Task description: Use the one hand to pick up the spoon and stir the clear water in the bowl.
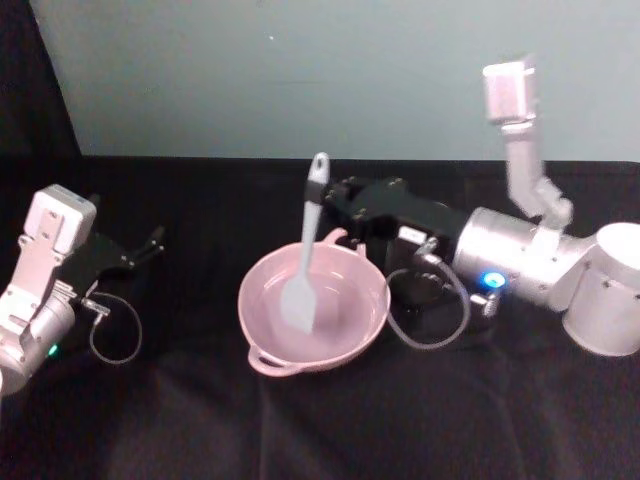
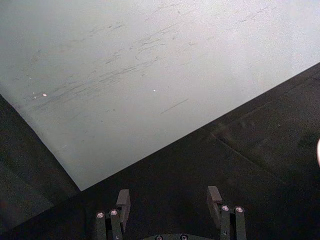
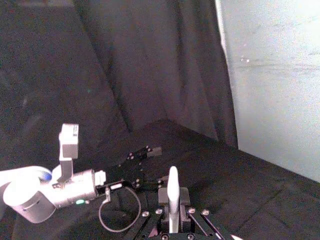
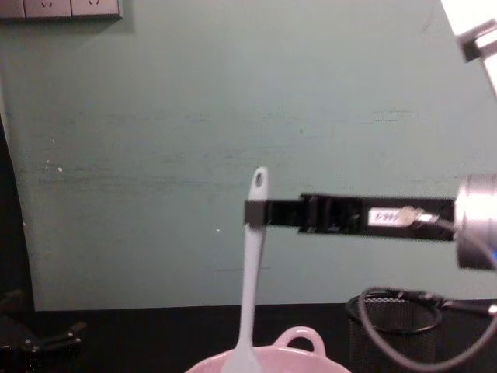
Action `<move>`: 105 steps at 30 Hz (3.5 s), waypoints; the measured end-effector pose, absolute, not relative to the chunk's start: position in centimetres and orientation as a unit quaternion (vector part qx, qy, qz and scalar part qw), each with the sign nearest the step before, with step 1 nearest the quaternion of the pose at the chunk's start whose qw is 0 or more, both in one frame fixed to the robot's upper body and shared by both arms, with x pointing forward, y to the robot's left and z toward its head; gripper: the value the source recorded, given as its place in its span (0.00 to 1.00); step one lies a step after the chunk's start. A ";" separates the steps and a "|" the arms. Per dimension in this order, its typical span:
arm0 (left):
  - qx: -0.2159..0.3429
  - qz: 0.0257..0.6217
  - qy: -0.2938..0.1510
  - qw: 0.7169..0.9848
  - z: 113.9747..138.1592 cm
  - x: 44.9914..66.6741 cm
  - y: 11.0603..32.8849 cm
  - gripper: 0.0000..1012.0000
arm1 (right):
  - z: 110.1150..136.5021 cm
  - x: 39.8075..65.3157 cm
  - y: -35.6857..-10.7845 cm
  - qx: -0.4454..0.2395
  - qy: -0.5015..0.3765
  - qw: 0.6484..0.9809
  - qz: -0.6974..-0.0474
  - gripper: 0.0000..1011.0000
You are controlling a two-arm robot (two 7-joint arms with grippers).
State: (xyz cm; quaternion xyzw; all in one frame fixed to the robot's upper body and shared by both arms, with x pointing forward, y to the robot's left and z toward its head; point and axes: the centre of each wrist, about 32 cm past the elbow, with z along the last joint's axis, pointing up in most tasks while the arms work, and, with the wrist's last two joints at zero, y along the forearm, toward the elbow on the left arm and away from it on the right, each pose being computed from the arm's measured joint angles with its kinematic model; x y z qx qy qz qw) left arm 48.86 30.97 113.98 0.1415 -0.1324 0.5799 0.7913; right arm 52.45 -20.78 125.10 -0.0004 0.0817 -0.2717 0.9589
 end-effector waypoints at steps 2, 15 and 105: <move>0.141 0.580 -0.132 0.791 114.0 48.9 31.0 1.00 | 124.7 52.4 -20.3 -0.004 0.081 0.960 -0.269 0.12; 0.141 0.580 -0.132 0.791 114.0 48.9 31.0 1.00 | 122.0 53.3 -19.2 -0.011 0.050 0.957 -0.284 0.12; 0.142 0.580 -0.132 0.791 114.0 48.9 31.0 1.00 | 120.8 54.8 -20.8 -0.023 -0.023 0.934 -0.357 0.12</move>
